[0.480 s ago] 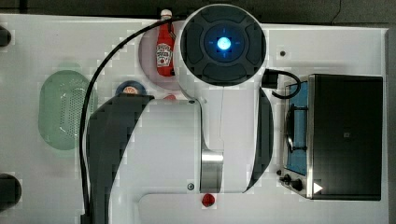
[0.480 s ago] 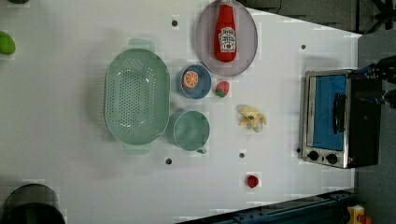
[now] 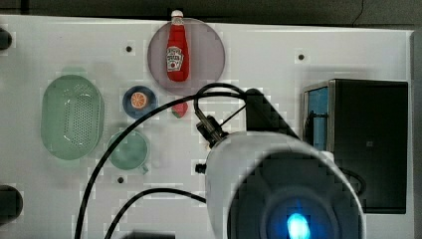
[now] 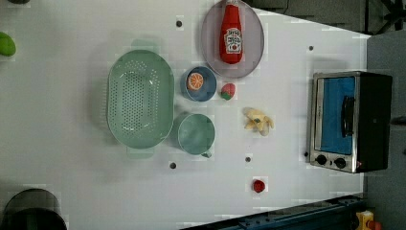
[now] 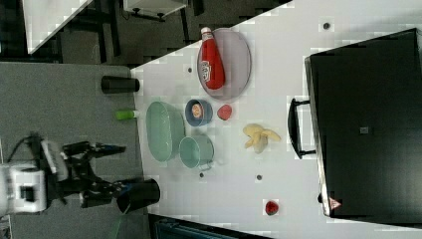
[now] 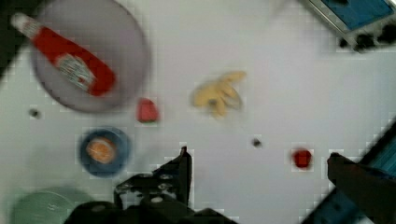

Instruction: Pick Banana and place it in mug.

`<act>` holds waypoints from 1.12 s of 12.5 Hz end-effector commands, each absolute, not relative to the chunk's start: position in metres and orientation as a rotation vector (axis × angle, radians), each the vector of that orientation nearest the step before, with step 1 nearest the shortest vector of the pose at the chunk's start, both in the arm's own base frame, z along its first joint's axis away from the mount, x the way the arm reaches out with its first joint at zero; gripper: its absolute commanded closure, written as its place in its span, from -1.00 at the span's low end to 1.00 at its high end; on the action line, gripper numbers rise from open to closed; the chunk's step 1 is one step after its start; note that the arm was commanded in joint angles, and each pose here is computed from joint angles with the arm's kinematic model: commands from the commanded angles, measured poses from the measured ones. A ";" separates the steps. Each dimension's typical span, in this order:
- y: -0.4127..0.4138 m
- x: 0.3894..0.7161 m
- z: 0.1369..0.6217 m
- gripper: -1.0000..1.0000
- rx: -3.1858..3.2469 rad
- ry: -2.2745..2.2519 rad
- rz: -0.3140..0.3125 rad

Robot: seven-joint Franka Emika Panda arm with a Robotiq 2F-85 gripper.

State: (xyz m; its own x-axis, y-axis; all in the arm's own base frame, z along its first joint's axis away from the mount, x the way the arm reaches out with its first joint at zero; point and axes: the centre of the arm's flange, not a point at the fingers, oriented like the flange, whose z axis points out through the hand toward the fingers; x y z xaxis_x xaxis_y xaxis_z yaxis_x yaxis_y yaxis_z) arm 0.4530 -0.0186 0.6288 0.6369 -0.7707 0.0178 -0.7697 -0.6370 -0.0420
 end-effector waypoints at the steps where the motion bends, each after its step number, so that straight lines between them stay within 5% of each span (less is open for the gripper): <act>1: -0.029 0.474 0.559 -1.00 -2.876 1.338 0.121; 4: -0.028 0.481 0.491 -1.00 -2.896 1.299 0.131; 9: -0.031 0.484 0.379 -1.00 -2.920 1.200 0.049; 14: -0.032 0.469 0.276 -1.00 -2.926 1.209 0.064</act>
State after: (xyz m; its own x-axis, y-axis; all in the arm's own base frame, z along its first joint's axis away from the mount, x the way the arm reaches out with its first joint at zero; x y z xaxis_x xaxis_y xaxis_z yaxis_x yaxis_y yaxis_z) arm 0.4657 -0.0277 0.2743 0.6847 -0.7280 -0.0355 -0.7264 -0.6856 0.0481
